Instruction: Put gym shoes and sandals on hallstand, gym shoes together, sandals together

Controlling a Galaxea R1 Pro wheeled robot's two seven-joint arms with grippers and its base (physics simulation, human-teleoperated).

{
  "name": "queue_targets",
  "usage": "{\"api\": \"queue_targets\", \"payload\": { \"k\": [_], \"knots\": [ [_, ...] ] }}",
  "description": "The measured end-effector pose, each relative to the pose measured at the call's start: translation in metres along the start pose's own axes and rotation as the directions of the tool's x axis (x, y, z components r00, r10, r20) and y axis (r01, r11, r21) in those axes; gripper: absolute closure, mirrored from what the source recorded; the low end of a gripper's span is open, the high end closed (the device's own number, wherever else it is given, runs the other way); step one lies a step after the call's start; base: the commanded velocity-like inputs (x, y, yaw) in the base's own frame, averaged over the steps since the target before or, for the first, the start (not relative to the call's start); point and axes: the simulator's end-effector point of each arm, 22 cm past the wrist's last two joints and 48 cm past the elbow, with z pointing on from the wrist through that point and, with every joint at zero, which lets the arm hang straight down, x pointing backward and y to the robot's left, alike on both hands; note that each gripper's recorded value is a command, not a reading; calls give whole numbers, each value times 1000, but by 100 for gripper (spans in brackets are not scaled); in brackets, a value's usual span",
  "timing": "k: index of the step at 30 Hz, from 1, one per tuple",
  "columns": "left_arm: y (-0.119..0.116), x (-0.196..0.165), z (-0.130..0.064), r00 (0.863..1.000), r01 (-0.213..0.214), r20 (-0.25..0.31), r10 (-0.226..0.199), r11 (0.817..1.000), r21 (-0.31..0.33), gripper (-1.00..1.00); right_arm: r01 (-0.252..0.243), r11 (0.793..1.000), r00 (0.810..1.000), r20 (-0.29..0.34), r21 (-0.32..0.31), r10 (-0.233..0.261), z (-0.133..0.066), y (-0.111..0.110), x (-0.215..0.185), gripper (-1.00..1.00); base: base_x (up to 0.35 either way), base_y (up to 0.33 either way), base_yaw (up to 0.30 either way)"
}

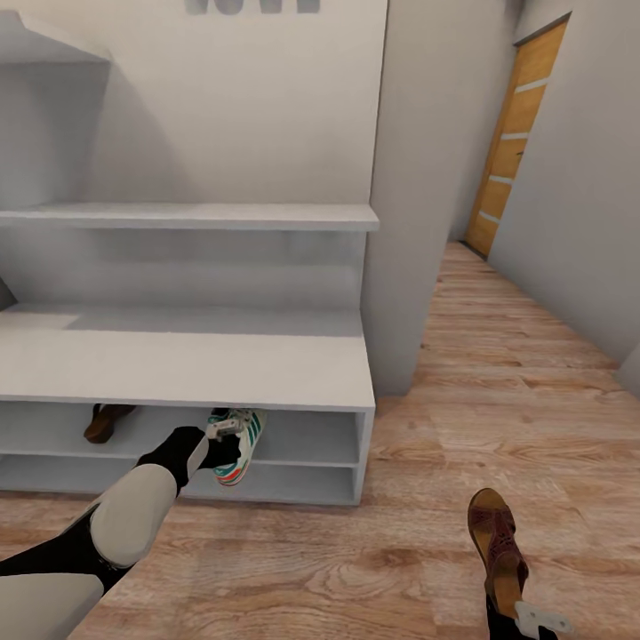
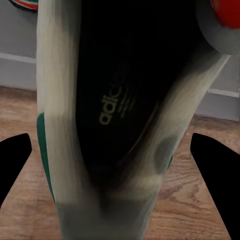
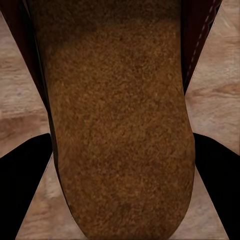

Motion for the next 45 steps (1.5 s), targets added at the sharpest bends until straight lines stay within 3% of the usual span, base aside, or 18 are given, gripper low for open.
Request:
{"api": "queue_targets", "payload": {
  "k": [45],
  "knots": [
    [6, 15, 18, 1000, 4, -7, -4, 1000, -4, 100, 0, 1000, 1000, -7, 0, 0, 8, 2, 20, 100, 45, 0, 0]
  ]
}}
